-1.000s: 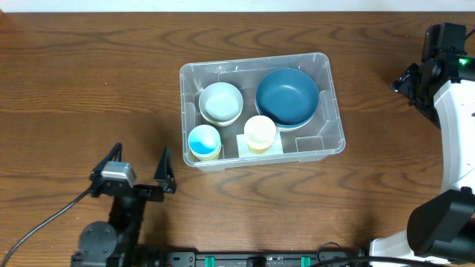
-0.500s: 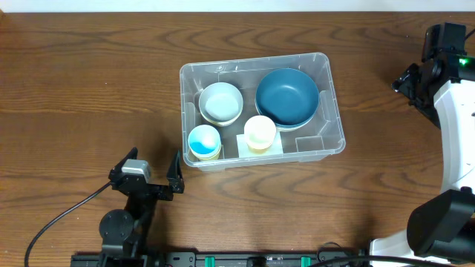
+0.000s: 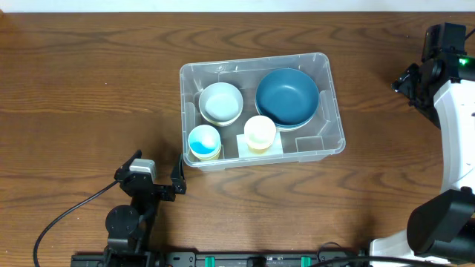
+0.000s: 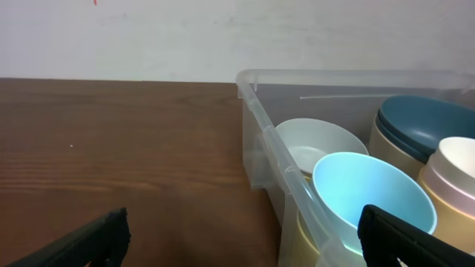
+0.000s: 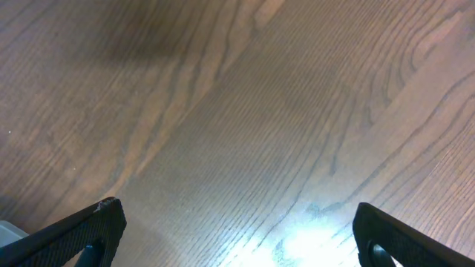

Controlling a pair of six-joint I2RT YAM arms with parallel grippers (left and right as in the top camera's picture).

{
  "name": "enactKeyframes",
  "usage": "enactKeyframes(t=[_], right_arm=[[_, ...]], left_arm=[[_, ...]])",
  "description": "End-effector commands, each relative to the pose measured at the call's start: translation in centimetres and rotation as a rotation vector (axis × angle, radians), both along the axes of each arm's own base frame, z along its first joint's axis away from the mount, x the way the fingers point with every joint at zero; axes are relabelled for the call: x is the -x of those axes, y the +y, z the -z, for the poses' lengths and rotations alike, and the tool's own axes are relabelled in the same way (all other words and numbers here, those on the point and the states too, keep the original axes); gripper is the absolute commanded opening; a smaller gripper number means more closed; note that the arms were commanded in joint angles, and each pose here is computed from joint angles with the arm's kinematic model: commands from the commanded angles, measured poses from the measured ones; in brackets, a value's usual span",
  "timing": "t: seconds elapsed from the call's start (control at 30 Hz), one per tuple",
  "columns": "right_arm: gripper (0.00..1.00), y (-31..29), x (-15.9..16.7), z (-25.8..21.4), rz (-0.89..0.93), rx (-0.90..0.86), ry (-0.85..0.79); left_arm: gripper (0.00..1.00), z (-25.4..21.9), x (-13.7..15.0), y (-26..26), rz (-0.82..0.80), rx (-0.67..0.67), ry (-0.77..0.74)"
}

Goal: Pack container

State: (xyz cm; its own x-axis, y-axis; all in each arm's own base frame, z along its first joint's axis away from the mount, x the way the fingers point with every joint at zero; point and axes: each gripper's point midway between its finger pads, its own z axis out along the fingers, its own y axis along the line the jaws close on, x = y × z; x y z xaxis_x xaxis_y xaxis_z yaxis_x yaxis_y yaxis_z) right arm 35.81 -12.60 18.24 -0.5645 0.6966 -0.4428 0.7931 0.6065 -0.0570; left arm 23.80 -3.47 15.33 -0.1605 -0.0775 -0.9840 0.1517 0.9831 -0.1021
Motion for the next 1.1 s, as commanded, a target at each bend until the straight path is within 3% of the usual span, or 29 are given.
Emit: enactKeyframes(t=[0.0, 1.07], right_arm=[[0.99, -0.42, 0.10, -0.17, 0.022, 0.013, -0.004], [0.99, -0.43, 0.10, -0.17, 0.022, 0.014, -0.004]], left_arm=[[0.98, 1.58, -0.06, 0.18, -0.005, -0.028, 0.028], [0.98, 1.55, -0.11, 0.35, -0.015, -0.029, 0.027]])
